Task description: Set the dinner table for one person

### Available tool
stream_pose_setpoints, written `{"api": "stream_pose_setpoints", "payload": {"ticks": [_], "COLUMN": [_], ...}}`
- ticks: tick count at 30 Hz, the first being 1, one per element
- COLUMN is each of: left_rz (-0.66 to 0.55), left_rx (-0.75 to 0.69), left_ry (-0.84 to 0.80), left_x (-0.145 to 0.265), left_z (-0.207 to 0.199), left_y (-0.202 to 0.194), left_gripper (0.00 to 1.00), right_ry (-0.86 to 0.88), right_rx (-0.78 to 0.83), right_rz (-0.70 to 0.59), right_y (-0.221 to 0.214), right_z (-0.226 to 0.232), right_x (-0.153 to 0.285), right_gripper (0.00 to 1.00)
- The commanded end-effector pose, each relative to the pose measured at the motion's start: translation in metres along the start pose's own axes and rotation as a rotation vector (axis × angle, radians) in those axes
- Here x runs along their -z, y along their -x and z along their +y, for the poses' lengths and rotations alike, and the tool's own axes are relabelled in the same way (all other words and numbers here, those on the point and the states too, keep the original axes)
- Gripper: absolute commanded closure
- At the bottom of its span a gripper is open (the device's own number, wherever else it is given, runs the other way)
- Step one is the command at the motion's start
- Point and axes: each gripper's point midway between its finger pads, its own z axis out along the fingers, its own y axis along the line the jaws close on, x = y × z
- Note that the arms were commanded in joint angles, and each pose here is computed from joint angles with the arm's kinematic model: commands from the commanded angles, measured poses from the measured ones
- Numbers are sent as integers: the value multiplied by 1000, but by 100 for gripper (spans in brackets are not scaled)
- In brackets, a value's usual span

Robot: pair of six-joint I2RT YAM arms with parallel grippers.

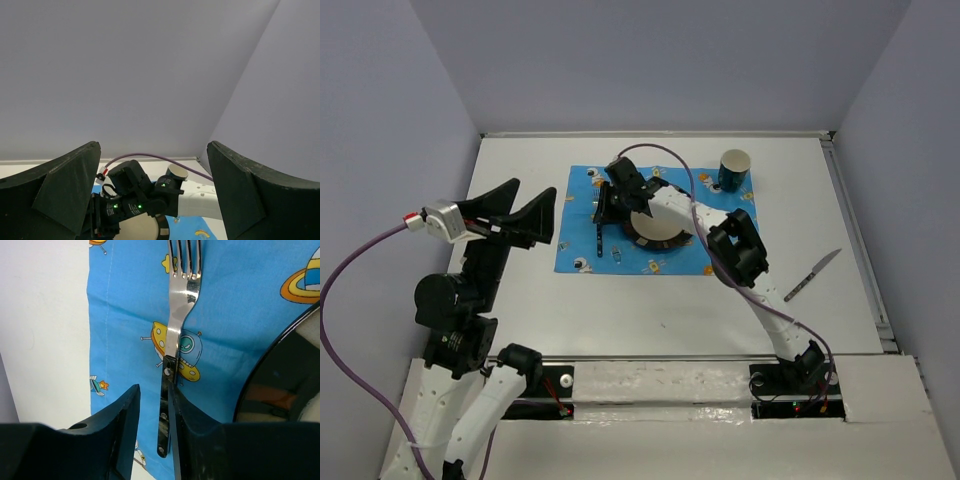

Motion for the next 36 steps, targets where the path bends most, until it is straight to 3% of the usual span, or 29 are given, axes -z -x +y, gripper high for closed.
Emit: {"api": "stream_pose_setpoints", "payload": {"ticks": [1,3,7,9,10,11,14,15,17,19,22,23,27,36], "left_rz": [-23,-21,-26,-30,-31,-33,-39,-45,-51,-58,-67,-65,-66,-91], "left_rx": [1,3,9,12,15,17,32,34,40,40,49,50,62,60], "left_ry": [-31,-33,-48,-63,-69,-74,-108,-118,-129,-130,-141,-145,-158,-171], "left_x": [-5,-5,-3,-1,0,1,5,7,9,13,16,17,19,28], "left_z": [-5,-6,-10,-14,-16,-18,-26,-29,-32,-33,-36,-37,-40,-43], "left_y": [3,2,4,6,7,8,11,14,17,19,23,23,24,33], "left_gripper": [1,1,1,1,1,1,1,1,1,1,1,1,1,1], "right_ry": [93,105,48,-50,-49,-87,-204,-271,-300,-456,-610,-648,-792,-905], "right_rx": [62,88,51,-3,-38,-68,-192,-244,-305,-405,-492,-512,-633,-686], "right_rz": [-133,-200,-334,-317,-443,-465,-528,-468,-513,-488,-511,-518,-470,-360], "right_y": [40,56,89,65,91,88,61,25,8,-29,-62,-68,-100,-107], "right_z": [51,65,29,-32,-43,-66,-151,-189,-215,-272,-315,-326,-375,-413], "right_x": [49,82,147,156,206,222,282,281,319,339,373,380,390,371], "right_gripper": [65,65,65,66,66,66,64,64,59,52,41,38,43,46]}}
